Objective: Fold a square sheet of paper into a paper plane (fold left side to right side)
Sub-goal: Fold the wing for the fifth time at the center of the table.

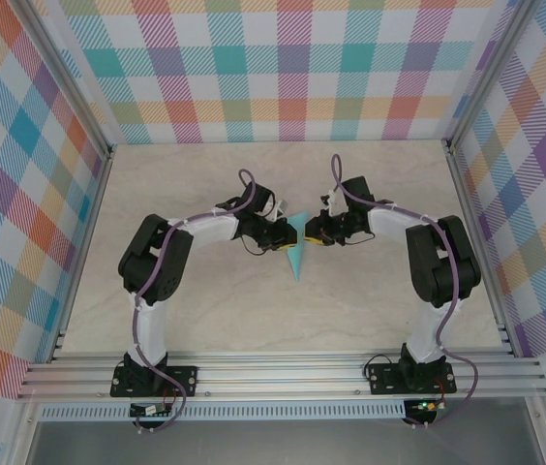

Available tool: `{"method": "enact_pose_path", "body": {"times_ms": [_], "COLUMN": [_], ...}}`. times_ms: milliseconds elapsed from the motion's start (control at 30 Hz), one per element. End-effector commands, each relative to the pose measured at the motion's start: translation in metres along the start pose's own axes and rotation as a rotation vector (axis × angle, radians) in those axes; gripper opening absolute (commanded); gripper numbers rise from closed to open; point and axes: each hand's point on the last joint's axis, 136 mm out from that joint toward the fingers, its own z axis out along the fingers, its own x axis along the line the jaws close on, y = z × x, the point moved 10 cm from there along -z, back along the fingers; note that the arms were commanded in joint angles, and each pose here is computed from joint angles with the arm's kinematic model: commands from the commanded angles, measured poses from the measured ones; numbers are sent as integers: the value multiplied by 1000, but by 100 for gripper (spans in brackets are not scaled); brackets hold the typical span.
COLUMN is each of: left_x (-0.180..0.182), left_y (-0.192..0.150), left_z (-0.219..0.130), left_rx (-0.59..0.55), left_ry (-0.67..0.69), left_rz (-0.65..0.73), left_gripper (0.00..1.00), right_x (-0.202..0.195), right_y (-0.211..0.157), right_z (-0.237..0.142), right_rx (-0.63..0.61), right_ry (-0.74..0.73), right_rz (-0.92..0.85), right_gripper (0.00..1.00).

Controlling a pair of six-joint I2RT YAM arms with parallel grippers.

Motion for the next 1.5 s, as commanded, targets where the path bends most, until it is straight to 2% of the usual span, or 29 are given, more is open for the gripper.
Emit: {"method": "enact_pose_path", "body": {"times_ms": [0, 267, 400, 600, 933, 1100, 1267, 1467], "left_x": [-1, 16, 18, 19, 16, 6, -8, -14], "left_y": [11, 13, 12, 11, 5, -6, -22, -32], "left_z": [5, 25, 25, 5, -39, -49, -36, -13], "left_rx": [8, 50, 49, 33, -17, -42, -3, 31], "left_ry": [-1, 31, 50, 89, 91, 16, -81, -89], "left_rz": [-15, -63, -65, -54, -14, 37, 74, 81], "left_gripper": [15, 14, 12, 11, 22, 25, 27, 27], "right_x": [4, 1, -3, -7, -5, -2, -3, -4], "right_y": [1, 6, 9, 13, 19, 21, 23, 23], "right_z": [7, 18, 24, 28, 32, 36, 42, 47], "right_rx": [31, 42, 45, 44, 39, 44, 54, 64], "right_ry": [53, 36, 21, 8, 19, 16, 14, 2], "right_rz": [4, 28, 40, 51, 50, 45, 46, 48], "right_gripper": [15, 15, 15, 15, 15, 15, 15, 15]}}
